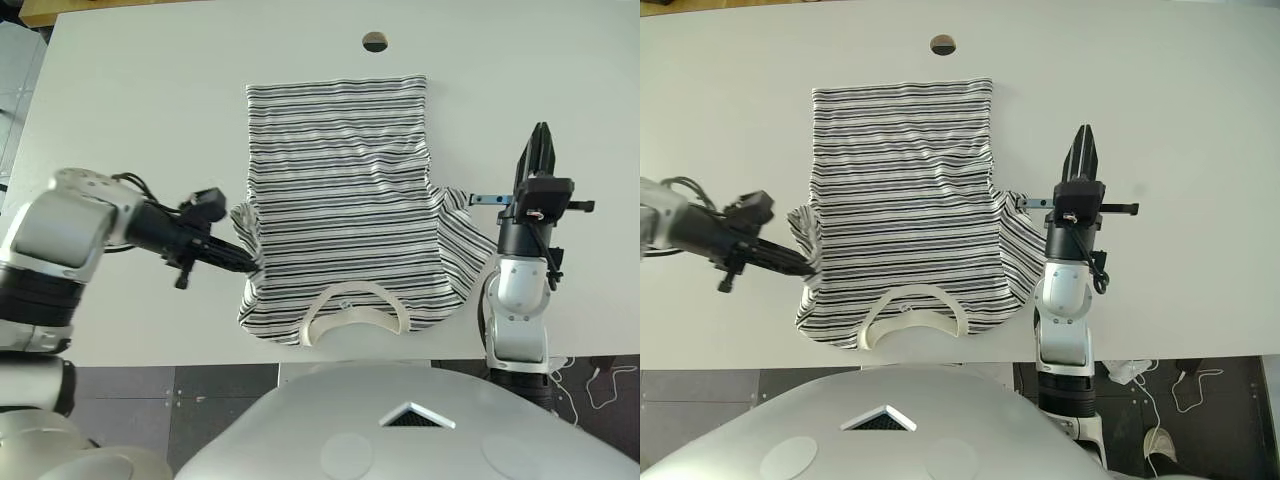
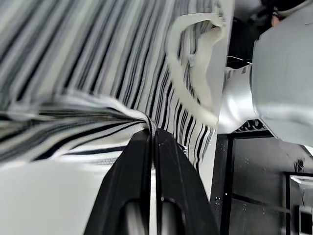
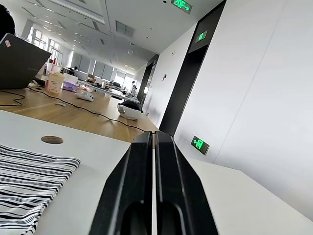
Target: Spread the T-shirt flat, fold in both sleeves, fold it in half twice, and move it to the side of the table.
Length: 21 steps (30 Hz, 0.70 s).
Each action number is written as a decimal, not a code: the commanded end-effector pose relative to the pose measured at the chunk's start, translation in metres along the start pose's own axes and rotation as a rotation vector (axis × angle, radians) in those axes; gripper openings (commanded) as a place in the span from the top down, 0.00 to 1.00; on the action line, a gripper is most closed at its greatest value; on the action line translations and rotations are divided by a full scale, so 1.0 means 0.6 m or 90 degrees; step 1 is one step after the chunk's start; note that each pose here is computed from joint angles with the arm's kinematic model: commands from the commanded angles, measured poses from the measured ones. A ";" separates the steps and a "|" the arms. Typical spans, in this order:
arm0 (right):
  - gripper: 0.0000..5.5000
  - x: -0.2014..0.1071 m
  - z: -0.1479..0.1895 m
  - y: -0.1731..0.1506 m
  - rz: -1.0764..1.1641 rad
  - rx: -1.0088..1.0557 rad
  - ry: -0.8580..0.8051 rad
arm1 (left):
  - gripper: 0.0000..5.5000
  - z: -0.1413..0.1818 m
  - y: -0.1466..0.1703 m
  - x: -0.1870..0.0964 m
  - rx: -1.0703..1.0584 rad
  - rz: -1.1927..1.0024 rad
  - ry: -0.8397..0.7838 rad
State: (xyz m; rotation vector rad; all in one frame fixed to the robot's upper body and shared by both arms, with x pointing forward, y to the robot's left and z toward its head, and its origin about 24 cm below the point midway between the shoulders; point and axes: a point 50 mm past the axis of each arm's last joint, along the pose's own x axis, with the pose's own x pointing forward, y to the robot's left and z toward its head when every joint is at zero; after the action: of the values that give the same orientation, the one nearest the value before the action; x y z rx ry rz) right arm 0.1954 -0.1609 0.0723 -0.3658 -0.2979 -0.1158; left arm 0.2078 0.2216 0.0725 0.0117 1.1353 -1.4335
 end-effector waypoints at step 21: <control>0.64 -0.164 -0.049 -0.122 0.370 -0.013 0.427 | 0.74 0.079 -0.035 0.071 0.029 0.073 -0.231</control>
State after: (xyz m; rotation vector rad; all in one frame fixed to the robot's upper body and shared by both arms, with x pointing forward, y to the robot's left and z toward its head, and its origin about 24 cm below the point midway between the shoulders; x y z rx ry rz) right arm 0.1045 -0.2319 0.0500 -0.4350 0.3976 0.3010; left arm 0.2064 0.1514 0.0769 -0.1243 0.8409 -1.3385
